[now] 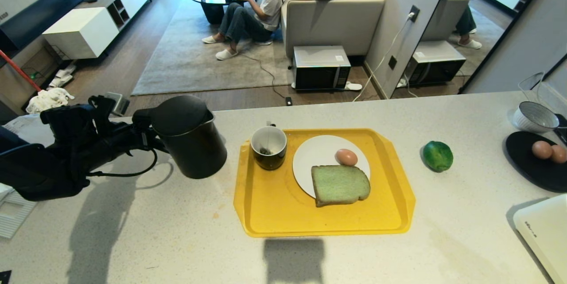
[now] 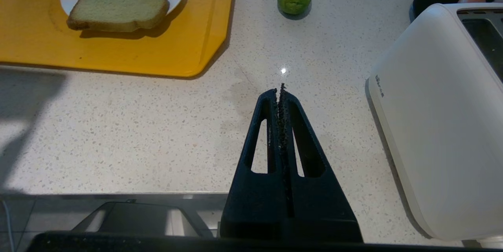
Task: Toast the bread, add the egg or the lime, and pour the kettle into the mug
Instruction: Pick up the kettle
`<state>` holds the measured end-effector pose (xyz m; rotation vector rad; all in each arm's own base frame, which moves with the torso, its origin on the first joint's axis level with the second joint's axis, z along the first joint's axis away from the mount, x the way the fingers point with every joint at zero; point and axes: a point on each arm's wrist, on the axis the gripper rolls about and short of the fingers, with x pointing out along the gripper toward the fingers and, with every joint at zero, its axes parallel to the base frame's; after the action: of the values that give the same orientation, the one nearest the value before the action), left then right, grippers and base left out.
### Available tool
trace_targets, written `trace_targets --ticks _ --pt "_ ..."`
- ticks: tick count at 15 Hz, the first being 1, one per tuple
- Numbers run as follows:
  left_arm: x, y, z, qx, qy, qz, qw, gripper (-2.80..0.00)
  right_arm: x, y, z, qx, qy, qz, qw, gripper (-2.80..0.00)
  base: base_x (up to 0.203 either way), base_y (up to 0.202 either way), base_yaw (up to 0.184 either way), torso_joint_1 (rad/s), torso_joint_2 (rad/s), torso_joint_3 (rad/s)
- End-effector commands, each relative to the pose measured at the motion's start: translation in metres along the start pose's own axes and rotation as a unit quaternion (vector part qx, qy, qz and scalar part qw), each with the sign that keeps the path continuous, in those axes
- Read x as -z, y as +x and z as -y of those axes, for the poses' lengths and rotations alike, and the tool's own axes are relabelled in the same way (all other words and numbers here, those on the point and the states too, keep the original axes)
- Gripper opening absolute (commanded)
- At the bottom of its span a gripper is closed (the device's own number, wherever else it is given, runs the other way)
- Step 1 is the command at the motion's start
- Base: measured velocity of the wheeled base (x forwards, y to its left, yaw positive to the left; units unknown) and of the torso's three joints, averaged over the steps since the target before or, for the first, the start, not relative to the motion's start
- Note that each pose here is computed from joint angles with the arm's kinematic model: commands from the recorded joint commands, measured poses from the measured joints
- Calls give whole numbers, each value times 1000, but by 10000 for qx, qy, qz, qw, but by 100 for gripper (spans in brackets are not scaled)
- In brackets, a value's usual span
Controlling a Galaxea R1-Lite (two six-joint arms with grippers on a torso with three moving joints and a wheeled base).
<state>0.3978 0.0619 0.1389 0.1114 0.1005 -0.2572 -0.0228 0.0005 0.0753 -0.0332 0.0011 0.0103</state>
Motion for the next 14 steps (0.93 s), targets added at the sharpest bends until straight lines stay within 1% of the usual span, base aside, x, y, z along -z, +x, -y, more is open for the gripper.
trace_targets --ticks 1,2,4,8,14 --pt "-2 -2 0 -19 21 54 10000 -280 0 0 0 -2 -3 -1 10000 -280 0 0 0 0 0 0" --pt "-3 -3 0 -29 2 75 10000 -280 0 0 0 4 -3 -9 10000 -280 0 0 0 0 0 0" --pt "-10 -2 4 -74 -90 277 9995 -280 0 0 0 -2 -3 -9 10000 -280 0 0 0 0 0 0" --pt "-40 -9 14 -17 -226 959 9951 -280 0 0 0 -3 -3 -8 10000 -280 0 0 0 0 0 0" --pt "-89 -44 22 -39 -11 1623 9867 -280 0 0 0 -2 -3 -4 10000 -280 0 0 0 0 0 0"
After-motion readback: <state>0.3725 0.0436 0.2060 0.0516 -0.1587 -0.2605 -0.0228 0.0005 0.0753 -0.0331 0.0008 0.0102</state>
